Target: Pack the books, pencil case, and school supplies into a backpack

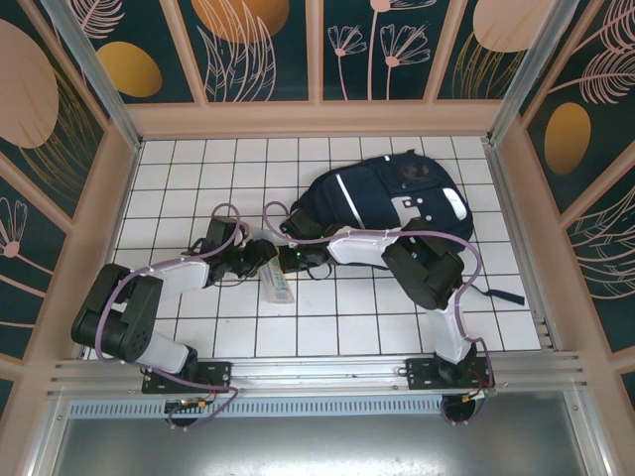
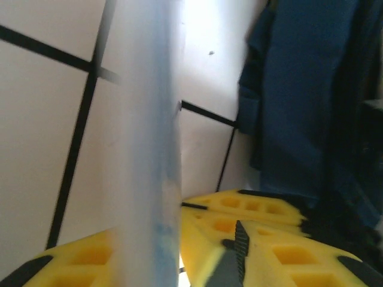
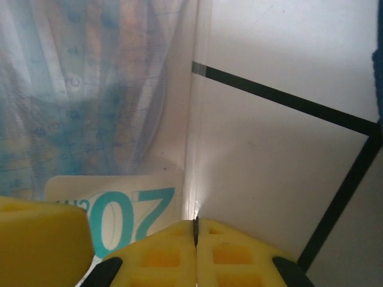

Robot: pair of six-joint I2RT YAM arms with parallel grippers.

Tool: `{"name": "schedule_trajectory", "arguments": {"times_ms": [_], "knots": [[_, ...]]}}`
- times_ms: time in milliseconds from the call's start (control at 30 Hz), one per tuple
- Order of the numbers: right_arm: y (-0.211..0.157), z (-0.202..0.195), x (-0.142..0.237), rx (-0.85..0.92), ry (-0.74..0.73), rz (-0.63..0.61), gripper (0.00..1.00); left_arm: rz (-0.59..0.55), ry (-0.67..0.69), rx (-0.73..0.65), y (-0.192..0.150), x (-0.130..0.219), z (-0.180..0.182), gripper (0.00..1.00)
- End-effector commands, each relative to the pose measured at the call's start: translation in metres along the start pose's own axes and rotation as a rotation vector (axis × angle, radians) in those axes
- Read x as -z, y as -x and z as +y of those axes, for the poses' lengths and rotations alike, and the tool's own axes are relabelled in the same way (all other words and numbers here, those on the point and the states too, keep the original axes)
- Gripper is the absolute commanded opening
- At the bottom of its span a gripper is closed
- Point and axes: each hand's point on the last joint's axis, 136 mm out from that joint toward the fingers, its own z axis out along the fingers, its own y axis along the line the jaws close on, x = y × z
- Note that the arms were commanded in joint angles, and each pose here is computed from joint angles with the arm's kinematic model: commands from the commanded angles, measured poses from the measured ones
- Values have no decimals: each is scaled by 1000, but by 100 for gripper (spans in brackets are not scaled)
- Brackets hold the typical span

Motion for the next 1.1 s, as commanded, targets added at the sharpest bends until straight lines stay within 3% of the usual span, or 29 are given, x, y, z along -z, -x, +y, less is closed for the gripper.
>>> {"name": "schedule_trajectory", "arguments": {"times_ms": [0,167,233,367,467,633,1067], "knots": [[-4,2,-6,8,-1,23,6,-26,-12,-40,8,5,-13,33],[27,4,24,28,-34,-58,8,-24,65,-34,10,3,0,8],[42,4,40,39,-56,-98,8,-32,68,-37,13,4,-3,3],[74,-6,80,52,-137,-189,12,-53,66,-68,23,9,-18,2],[95,-21,112,55,-217,-254,23,-67,62,-93,32,11,-30,2],[115,-62,145,43,-365,-296,33,-77,39,-120,43,14,-51,1],[97,-125,129,50,-544,-199,40,-63,-22,-153,54,13,-81,1]]}}
